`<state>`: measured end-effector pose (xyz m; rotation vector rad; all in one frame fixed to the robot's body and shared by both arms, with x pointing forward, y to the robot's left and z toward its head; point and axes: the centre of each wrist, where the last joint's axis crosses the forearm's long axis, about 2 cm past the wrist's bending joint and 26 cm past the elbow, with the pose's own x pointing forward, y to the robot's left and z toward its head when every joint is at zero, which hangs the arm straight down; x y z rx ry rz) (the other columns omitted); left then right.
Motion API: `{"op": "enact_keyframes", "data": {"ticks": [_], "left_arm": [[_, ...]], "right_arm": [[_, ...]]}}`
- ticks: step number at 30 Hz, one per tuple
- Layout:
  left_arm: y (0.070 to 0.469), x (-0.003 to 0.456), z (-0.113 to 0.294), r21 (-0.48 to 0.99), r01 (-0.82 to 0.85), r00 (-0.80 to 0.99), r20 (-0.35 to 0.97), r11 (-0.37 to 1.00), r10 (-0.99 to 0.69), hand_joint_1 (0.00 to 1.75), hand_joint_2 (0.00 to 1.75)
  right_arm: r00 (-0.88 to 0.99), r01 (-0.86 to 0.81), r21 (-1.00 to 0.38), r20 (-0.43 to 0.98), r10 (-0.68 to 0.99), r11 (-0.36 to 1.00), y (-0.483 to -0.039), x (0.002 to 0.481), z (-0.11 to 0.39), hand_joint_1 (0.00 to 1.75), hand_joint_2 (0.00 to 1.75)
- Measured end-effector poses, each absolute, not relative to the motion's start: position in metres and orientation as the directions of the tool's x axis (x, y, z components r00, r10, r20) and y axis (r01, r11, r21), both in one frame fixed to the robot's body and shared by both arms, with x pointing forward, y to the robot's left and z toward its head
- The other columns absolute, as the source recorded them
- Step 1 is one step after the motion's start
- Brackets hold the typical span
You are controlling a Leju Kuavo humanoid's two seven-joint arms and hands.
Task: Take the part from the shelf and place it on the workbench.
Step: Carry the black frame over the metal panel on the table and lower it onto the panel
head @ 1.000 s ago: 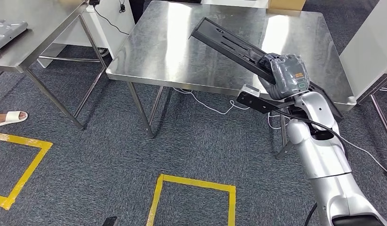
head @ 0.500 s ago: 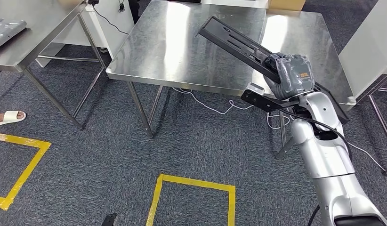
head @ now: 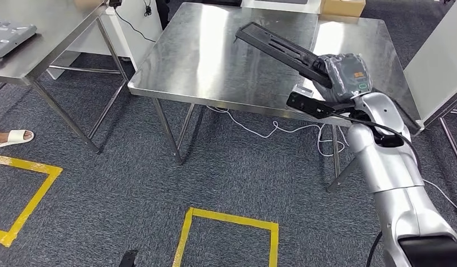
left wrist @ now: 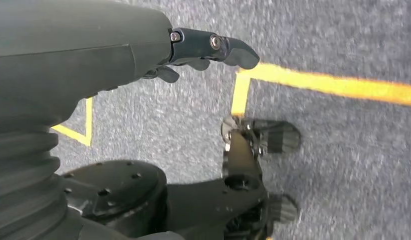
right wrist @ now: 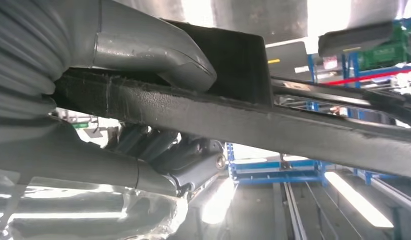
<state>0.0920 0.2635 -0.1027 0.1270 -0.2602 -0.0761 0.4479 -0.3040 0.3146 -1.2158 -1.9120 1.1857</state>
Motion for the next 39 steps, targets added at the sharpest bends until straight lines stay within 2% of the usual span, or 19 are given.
{"op": "enact_keyframes", "data": {"ticks": [13,23,39], "left_arm": [[0.264,0.093,-0.103,0.138,0.046,0.964,0.252,0.989,-0.08,0.0,1.75],[0.26,0.095,-0.102,0.127,0.045,0.962,0.263,0.991,-0.077,0.0,1.75],[0.249,0.092,-0.102,0.102,0.037,0.963,0.261,0.994,-0.063,0.0,1.75]], "right_arm": [[-0.46,0.36,-0.914,0.0,0.888,0.187,-0.276,0.465,0.334,1.75,1.75],[-0.46,0.36,-0.917,-0.016,0.888,0.17,-0.272,0.471,0.344,1.75,1.75],[-0.47,0.319,-0.937,-0.025,0.882,0.144,-0.264,0.475,0.334,1.75,1.75]]}}
